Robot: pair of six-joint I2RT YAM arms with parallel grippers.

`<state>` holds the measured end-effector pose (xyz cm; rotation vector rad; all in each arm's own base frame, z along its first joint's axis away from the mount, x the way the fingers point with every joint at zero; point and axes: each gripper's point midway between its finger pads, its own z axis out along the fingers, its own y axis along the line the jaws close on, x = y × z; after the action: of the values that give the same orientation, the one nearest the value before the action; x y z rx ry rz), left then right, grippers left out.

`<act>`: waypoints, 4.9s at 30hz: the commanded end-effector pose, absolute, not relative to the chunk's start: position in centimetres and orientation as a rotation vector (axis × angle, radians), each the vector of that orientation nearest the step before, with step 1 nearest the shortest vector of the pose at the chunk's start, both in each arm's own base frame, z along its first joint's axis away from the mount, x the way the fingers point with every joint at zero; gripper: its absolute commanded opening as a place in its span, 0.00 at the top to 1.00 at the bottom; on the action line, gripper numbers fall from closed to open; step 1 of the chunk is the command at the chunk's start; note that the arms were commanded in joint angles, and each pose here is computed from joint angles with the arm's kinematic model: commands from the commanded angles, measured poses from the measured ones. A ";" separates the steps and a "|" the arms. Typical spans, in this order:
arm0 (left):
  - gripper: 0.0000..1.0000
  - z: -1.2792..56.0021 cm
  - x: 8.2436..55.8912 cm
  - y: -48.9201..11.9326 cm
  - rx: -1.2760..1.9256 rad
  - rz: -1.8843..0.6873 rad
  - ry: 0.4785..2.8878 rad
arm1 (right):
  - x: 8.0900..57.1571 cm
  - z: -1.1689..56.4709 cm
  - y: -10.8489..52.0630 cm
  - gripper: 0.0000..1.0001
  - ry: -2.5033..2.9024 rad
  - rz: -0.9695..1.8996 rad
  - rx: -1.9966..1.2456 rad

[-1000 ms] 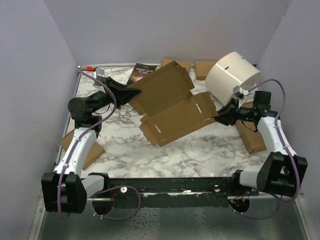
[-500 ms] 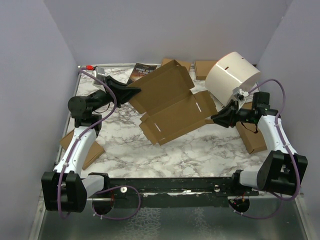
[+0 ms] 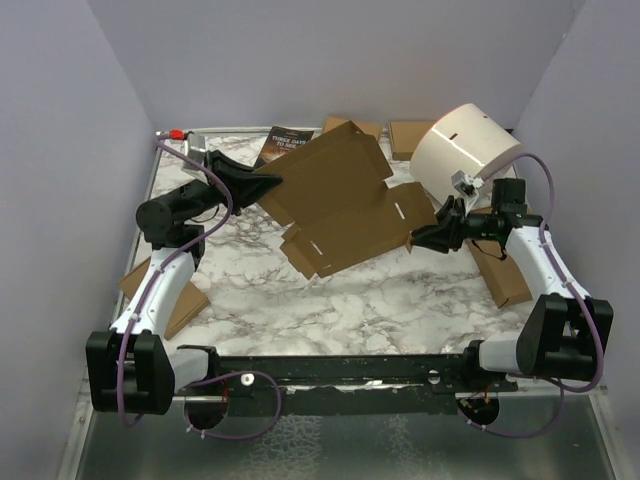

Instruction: Fold the paper box

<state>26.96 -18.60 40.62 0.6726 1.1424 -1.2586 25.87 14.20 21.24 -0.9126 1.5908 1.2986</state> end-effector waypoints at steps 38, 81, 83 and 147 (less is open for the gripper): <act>1.00 45.0 22.8 -18.4 0.783 -1.361 0.935 | 29.0 25.3 14.0 0.55 1.370 0.978 -1.045; 1.00 47.4 22.1 -17.8 0.780 -1.409 0.862 | 26.5 26.9 14.6 0.58 1.248 1.126 -1.136; 1.00 47.6 22.1 -17.8 0.779 -1.409 0.858 | 26.3 27.0 14.7 0.58 1.241 1.133 -1.144; 1.00 48.6 24.7 -17.6 0.648 -1.327 0.853 | 25.1 31.2 15.4 0.77 1.297 1.206 -1.109</act>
<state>26.51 -17.83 46.07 0.6038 1.0226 -1.4679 25.93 14.81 29.03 -1.0706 1.3365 1.1802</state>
